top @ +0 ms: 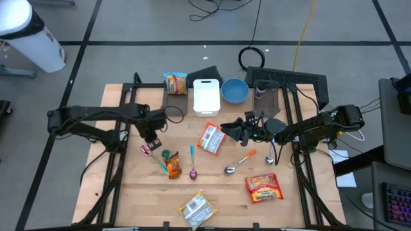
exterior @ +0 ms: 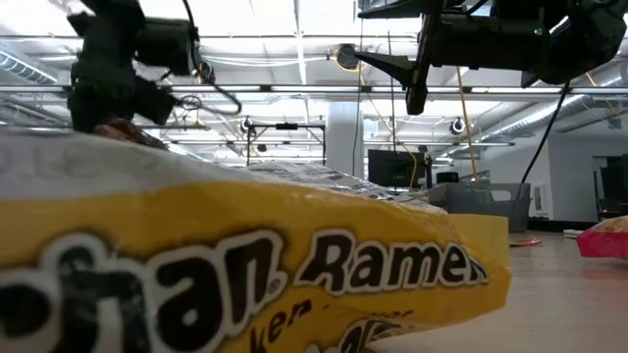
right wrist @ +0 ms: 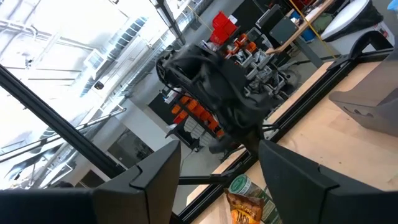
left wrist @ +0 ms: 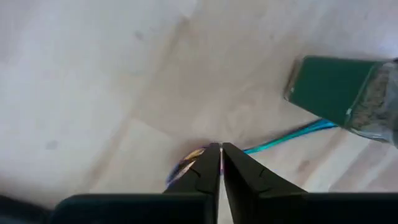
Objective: Pick & Place Food Item
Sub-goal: Put the left blue spoon into the white bin
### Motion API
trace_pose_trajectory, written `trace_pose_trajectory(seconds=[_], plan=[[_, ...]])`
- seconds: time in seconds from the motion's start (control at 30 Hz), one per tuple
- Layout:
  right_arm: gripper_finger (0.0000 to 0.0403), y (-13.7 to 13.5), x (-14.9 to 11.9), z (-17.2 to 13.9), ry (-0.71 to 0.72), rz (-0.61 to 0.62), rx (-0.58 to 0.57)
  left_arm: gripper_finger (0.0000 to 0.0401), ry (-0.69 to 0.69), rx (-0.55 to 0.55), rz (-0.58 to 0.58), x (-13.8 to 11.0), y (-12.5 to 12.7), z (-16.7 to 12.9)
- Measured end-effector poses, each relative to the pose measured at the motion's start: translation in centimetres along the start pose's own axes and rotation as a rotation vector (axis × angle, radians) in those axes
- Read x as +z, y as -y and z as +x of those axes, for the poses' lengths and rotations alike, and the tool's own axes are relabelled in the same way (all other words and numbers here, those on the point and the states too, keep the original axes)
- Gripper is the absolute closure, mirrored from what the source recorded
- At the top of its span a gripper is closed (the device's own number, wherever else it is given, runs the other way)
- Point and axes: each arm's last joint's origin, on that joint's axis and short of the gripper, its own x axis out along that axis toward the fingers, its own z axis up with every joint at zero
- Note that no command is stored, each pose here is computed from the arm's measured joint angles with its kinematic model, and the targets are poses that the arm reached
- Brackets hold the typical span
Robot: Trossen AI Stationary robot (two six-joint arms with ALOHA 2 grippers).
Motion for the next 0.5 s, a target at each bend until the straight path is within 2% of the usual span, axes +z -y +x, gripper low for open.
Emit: trace_pose_trajectory(seconds=[0.1, 0.2, 0.33, 0.5], plan=[[0.0190, 0.0, 0.0, 0.0, 0.000, 0.000, 0.000, 0.0353, 0.032, 0.081, -0.027, -0.7, -0.5, -1.3], [0.0190, 0.0, 0.0, 0.0, 0.000, -0.004, 0.000, 0.0322, 0.053, 0.099, -0.110, -2.0, -1.4, -2.6], [0.0190, 0.0, 0.0, 0.0, 0.000, -0.022, 0.000, 0.0271, 0.109, 0.077, -0.240, -3.9, -2.5, -3.9], [0.0190, 0.0, 0.0, 0.0, 0.001, -0.031, 0.000, 0.0201, 0.204, -0.007, -0.352, -5.4, -3.1, -5.2]])
